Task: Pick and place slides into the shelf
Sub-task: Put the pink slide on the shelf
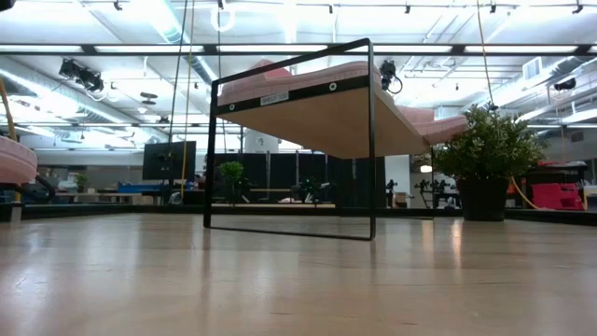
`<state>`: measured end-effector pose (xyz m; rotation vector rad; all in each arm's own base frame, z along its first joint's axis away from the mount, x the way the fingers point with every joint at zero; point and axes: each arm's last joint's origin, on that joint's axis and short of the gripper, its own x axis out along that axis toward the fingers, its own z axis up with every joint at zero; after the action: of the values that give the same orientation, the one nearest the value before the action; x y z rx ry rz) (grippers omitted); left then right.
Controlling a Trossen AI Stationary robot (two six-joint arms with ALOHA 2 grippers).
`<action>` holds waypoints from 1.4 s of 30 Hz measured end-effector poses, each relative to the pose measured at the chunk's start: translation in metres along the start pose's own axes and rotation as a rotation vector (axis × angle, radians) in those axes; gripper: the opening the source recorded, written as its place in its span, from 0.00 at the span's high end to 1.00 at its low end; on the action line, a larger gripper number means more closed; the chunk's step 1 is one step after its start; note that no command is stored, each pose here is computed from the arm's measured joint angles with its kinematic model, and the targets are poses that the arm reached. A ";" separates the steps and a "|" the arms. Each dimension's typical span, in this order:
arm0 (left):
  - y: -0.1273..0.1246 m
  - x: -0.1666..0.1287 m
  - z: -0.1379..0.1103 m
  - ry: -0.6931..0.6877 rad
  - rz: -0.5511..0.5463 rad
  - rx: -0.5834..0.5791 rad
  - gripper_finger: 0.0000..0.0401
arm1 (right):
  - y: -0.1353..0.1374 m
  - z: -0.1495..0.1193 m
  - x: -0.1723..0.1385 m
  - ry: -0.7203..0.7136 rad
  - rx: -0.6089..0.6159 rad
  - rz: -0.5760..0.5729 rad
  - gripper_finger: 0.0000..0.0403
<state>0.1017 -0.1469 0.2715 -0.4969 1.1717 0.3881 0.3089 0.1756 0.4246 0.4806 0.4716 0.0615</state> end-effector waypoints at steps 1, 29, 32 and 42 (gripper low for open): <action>0.003 0.003 0.000 0.015 0.000 -0.004 0.41 | 0.000 0.000 0.000 0.000 0.000 0.000 0.59; 0.031 0.086 -0.028 0.255 -0.478 -0.210 0.09 | 0.001 -0.001 0.001 0.012 -0.008 0.014 0.59; 0.029 0.093 -0.031 0.275 -0.572 -0.228 0.05 | 0.001 -0.001 0.001 0.012 -0.008 0.014 0.59; 0.042 0.114 -0.040 0.350 -0.558 -0.283 0.04 | 0.001 -0.001 0.001 0.012 -0.008 0.014 0.59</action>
<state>0.0879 -0.1308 0.1455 -1.1402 1.2574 -0.0234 0.3094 0.1766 0.4239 0.4765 0.4799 0.0802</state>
